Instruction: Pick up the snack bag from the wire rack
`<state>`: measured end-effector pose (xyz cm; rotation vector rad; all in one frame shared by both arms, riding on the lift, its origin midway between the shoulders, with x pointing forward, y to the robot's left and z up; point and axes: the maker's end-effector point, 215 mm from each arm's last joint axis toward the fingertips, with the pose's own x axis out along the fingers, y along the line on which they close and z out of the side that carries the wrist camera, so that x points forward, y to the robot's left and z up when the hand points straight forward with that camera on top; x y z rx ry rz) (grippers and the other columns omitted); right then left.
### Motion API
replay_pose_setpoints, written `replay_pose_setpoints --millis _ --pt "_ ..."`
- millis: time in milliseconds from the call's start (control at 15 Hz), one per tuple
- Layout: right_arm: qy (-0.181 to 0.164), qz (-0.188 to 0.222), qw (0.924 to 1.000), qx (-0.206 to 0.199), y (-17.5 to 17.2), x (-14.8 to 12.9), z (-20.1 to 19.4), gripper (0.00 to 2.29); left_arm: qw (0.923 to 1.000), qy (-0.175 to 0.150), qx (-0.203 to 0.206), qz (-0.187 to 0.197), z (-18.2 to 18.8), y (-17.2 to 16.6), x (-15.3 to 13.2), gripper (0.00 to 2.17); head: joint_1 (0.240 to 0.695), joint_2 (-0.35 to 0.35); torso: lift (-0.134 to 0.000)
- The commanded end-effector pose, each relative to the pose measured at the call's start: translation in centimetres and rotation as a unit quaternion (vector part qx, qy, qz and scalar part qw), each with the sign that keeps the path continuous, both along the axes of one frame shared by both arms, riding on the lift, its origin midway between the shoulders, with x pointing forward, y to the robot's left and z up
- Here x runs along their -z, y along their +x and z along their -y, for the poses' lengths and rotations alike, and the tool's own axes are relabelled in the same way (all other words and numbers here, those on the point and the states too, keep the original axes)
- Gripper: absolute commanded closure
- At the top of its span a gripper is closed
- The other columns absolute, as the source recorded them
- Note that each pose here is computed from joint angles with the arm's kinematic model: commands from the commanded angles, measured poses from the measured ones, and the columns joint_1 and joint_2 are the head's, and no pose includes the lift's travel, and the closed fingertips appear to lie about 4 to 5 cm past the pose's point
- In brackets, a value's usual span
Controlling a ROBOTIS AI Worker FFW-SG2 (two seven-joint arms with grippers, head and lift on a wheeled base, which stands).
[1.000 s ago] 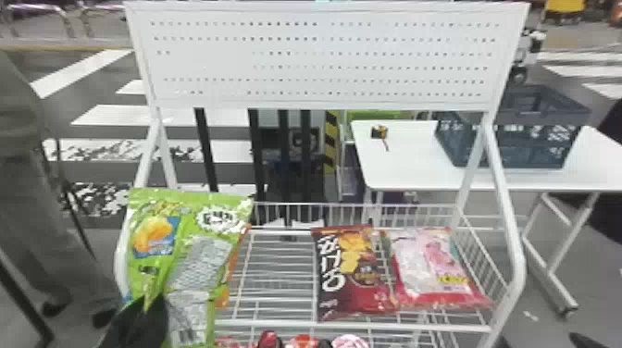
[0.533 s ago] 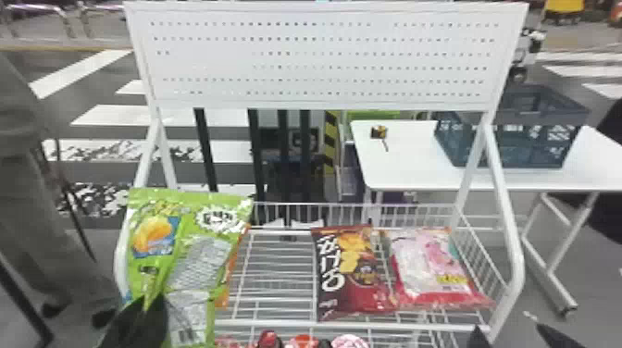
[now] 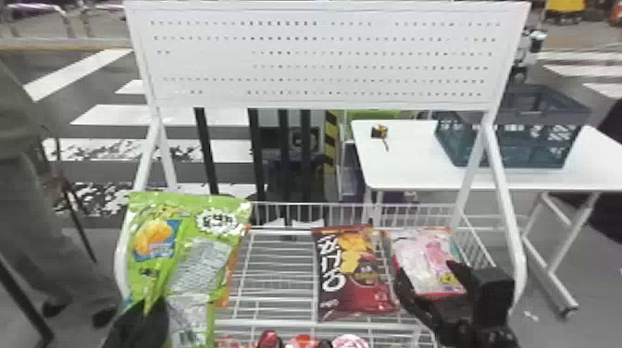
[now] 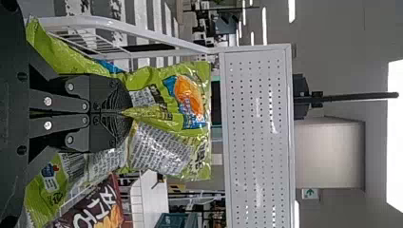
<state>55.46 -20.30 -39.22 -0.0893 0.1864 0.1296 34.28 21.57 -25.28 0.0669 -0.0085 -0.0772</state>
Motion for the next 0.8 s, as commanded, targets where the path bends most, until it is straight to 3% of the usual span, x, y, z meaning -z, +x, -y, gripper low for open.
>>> replay_pose_setpoints --millis 0,200,267,333,467,600,667,733 --pt "-0.028 -0.025 0.9991 0.021 2.9 1.0 2.5 0.13 1.0 -0.001 0.001 0.001 0.0 0.1 0.0 1.78 0.499 0.0 0.0" --pt "-0.033 -0.063 0.9968 0.036 3.4 3.2 4.1 0.18 1.0 -0.002 0.003 0.002 0.1 0.3 -0.1 1.78 0.499 0.0 0.0" --pt "-0.033 -0.073 0.9961 0.036 3.2 3.8 4.1 0.35 1.0 -0.002 0.004 0.002 0.1 0.4 -0.1 1.78 0.499 0.0 0.0" --pt "-0.03 -0.081 0.9958 0.032 3.0 4.1 3.9 0.59 1.0 -0.003 0.003 0.003 0.1 0.4 -0.1 1.78 0.499 0.0 0.0" --pt "-0.023 -0.096 0.9946 0.029 2.7 4.9 3.8 1.36 1.0 -0.003 0.005 0.003 0.1 0.4 -0.2 1.78 0.499 0.0 0.0" --pt "-0.012 -0.105 0.994 0.027 2.5 5.2 3.5 1.96 1.0 -0.002 0.004 0.0 0.1 0.3 0.0 1.78 0.499 0.0 0.0" --pt "-0.004 -0.117 0.9928 0.028 2.3 5.8 3.4 2.19 1.0 -0.003 0.004 0.001 0.1 0.3 -0.1 1.78 0.499 0.0 0.0" --pt "-0.002 -0.117 0.9928 0.027 2.3 5.8 3.4 2.25 1.0 -0.004 0.004 0.0 0.1 0.2 0.0 1.78 0.499 0.0 0.0"
